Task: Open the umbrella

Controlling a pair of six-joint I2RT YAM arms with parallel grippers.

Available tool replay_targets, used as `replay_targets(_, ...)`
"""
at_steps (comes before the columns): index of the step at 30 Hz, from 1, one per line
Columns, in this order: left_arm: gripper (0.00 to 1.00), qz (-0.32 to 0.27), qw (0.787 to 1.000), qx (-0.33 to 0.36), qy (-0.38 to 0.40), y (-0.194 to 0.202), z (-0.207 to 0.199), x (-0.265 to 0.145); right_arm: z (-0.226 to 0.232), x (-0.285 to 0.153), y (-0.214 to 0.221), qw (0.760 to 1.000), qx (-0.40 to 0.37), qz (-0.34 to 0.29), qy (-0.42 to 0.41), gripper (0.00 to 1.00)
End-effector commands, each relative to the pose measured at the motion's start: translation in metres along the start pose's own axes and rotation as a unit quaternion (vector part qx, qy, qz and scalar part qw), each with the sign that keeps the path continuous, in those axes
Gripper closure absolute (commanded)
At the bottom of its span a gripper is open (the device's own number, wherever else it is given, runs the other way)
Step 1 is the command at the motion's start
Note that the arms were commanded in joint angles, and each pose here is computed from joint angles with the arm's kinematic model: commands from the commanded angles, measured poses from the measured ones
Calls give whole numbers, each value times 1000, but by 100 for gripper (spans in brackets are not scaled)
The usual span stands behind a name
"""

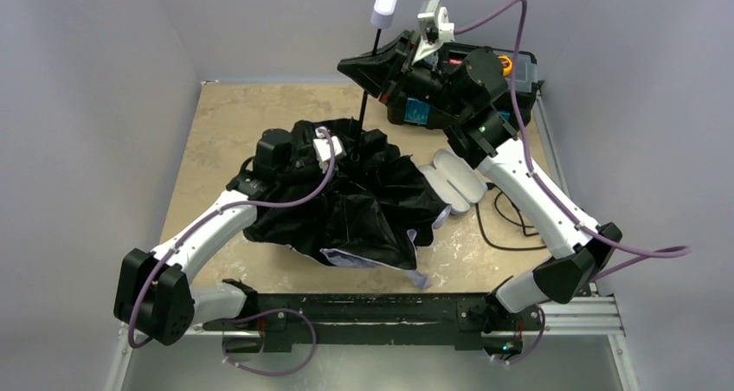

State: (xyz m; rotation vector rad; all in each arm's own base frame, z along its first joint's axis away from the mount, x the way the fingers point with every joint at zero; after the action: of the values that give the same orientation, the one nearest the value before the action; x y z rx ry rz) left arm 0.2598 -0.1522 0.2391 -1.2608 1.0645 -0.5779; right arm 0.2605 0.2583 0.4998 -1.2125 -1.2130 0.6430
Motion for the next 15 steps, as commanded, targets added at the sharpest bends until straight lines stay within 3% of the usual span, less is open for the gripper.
replay_targets(1,68,26,1000,-7,0,19,-3,-6,15,-6,-71,994,-45,-102,-5,100)
replay_targets(15,66,72,997,-30,18,50,-6,-3,16,-6,-103,988,-65,-142,9,100)
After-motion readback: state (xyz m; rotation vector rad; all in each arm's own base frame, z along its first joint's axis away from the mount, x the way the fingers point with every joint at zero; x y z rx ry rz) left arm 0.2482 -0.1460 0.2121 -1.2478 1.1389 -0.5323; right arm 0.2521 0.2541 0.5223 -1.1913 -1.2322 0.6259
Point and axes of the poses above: each gripper's point midway between its finger pads, its own x axis out along the fingers, its own z axis along the line the jaws close on, y = z × x, the point moved 10 cm from there along -x, back along the fingers, and after that the axes turned 10 degrees about -x, right-handed, at the moved point
